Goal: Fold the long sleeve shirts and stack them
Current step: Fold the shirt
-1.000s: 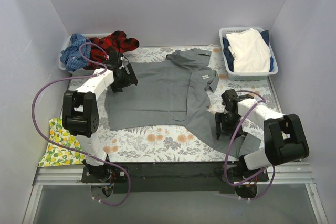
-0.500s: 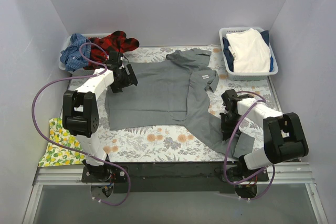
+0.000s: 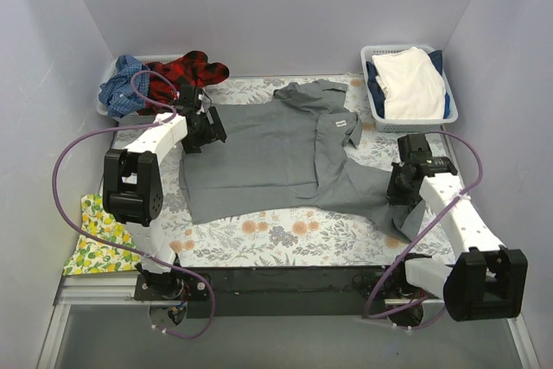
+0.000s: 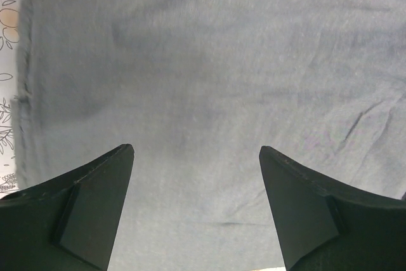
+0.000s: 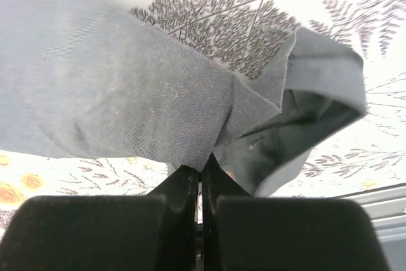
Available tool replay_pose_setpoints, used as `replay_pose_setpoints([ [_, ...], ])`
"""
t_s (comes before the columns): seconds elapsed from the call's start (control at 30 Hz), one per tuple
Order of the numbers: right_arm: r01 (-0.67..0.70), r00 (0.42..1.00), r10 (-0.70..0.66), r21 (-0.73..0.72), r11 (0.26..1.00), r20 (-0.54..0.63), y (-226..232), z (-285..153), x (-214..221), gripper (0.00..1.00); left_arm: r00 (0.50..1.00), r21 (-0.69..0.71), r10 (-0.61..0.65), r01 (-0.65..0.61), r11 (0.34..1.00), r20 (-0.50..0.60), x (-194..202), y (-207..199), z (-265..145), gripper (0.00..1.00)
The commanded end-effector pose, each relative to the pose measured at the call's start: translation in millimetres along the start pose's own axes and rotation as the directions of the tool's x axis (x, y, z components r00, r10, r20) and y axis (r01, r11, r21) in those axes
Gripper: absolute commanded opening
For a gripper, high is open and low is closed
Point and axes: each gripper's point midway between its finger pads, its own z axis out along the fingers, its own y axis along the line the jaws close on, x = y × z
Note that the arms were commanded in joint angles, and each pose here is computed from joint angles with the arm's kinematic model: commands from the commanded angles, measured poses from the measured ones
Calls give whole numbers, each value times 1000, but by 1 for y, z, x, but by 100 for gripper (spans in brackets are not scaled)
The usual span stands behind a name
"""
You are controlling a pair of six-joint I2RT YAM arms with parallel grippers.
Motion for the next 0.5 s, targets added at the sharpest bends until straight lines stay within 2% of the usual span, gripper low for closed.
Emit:
replay_pose_setpoints([
  [0.0,-26,987,20,36,999,157,-13,-23,-27,1,1000,6,4,-4,1000,7,2,0,-3,81],
  [0.13,-70,965,57,40,997,257,-22,-42,-38,1,1000,5,2,-2,1000,-7,6,1,4,81],
  [0.3,-81,955,72,19,997,288,-25,-55,-35,1,999,17,9,-8,1000,-45,19,-1,9,80],
  [0.47,-84,927,82,-10,996,366,-26,-76,-38,1,997,3,12,-12,1000,-74,36,5,5,80],
])
